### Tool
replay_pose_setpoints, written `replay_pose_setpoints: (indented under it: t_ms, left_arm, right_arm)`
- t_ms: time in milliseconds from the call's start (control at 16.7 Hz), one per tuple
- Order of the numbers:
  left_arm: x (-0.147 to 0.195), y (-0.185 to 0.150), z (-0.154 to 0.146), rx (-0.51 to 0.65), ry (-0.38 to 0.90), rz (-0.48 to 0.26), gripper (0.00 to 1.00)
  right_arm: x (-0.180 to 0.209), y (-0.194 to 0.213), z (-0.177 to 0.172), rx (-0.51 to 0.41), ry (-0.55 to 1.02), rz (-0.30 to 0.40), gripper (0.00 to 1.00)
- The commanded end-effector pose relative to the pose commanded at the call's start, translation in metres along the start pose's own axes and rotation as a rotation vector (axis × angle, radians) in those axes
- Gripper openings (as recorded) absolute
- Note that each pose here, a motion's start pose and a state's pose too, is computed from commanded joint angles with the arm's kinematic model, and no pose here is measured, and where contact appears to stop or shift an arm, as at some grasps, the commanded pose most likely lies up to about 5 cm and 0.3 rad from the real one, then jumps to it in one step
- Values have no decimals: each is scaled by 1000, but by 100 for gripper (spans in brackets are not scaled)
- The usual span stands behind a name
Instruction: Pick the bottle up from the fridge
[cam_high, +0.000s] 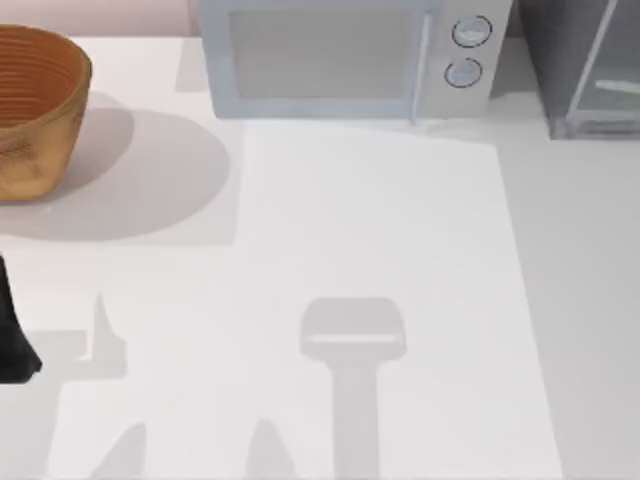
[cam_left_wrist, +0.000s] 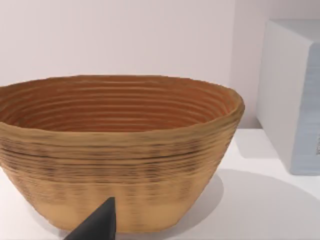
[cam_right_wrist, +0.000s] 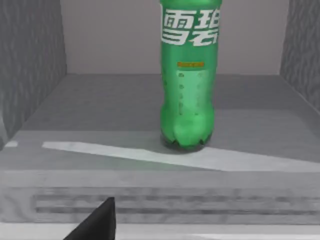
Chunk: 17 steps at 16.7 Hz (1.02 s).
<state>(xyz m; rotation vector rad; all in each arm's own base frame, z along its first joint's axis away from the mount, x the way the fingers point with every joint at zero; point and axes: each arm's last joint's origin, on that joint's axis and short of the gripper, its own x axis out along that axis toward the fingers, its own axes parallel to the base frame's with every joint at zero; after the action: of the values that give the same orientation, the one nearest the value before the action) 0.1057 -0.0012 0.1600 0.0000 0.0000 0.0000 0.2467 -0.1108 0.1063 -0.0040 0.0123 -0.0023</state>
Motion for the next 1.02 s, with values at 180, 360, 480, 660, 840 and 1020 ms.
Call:
replay_pose_setpoints:
  t_ms: [180, 360, 480, 660, 840, 1020]
  left_arm:
    - [0, 0, 0, 0, 0, 0, 100]
    - [0, 0, 0, 0, 0, 0, 100]
    - [0, 0, 0, 0, 0, 0, 100]
    - [0, 0, 0, 0, 0, 0, 100]
    - [0, 0, 0, 0, 0, 0, 100]
    - [0, 0, 0, 0, 0, 0, 100]
  right_arm:
    - [52, -7, 3, -7, -12, -4, 100]
    - [108, -7, 9, -10, -24, -6, 100]
    - [136, -1, 12, -7, -22, -7, 100]
    - [159, 7, 14, -3, -8, -8, 100]
    - [162, 9, 15, -3, -7, -8, 100]
    - [161, 7, 16, -4, -10, -10, 100]
